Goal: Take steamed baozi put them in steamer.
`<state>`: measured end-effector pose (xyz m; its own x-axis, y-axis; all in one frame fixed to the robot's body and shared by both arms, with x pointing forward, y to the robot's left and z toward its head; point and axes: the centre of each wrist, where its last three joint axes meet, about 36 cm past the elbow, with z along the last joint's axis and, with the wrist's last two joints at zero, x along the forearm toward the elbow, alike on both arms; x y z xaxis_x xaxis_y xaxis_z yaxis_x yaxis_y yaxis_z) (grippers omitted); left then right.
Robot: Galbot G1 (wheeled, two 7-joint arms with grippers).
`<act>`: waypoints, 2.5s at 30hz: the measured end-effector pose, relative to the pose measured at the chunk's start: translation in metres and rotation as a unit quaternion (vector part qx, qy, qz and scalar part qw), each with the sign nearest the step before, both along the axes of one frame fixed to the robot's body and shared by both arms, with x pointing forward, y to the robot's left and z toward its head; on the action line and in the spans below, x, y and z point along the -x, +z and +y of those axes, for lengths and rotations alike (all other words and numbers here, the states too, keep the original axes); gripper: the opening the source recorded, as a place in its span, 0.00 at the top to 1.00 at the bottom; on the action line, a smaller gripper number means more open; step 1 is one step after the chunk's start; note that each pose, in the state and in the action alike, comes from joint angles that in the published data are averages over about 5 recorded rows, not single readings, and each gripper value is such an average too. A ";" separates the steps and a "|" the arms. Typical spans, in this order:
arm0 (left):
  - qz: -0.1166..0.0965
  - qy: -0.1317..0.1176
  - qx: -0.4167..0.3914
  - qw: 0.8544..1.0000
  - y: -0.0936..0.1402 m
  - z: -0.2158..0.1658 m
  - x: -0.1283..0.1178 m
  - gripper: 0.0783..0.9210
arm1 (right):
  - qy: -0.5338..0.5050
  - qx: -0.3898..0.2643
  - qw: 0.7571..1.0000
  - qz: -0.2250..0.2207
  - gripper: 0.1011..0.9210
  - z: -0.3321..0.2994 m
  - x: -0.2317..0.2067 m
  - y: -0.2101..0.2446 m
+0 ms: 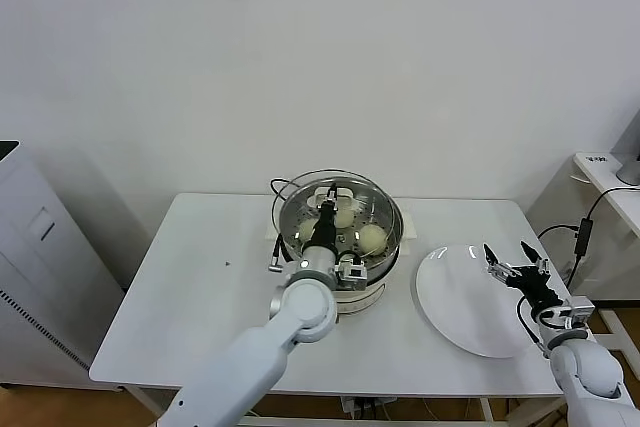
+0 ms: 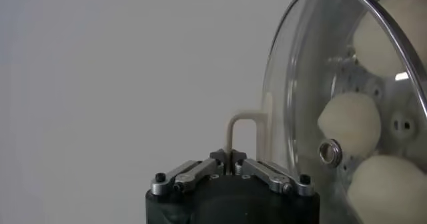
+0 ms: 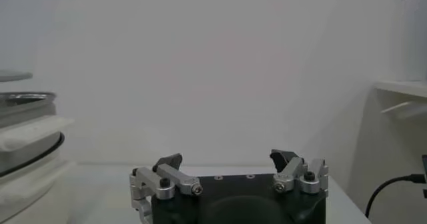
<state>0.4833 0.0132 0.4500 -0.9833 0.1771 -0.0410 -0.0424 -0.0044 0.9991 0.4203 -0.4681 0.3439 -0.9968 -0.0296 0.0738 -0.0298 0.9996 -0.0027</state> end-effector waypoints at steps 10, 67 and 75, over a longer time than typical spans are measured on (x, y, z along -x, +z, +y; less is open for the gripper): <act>0.005 0.000 0.005 1.000 -0.006 -0.016 -0.002 0.97 | 0.000 -0.001 1.000 0.001 0.12 -0.001 0.000 -0.003; 0.191 -0.156 0.319 0.915 0.057 0.064 0.046 0.13 | 0.002 -0.005 1.000 0.002 0.12 -0.003 -0.004 0.004; 0.196 -0.194 0.536 0.798 0.092 0.118 0.048 0.12 | -0.001 -0.018 1.000 0.004 0.12 0.002 -0.002 0.005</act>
<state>0.4348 0.1309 0.5419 -0.8375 0.5409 -0.0769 0.4833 0.7992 0.3574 0.4222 -0.4660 0.3487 -0.9963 -0.0314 0.0800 -0.0287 0.9990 0.0340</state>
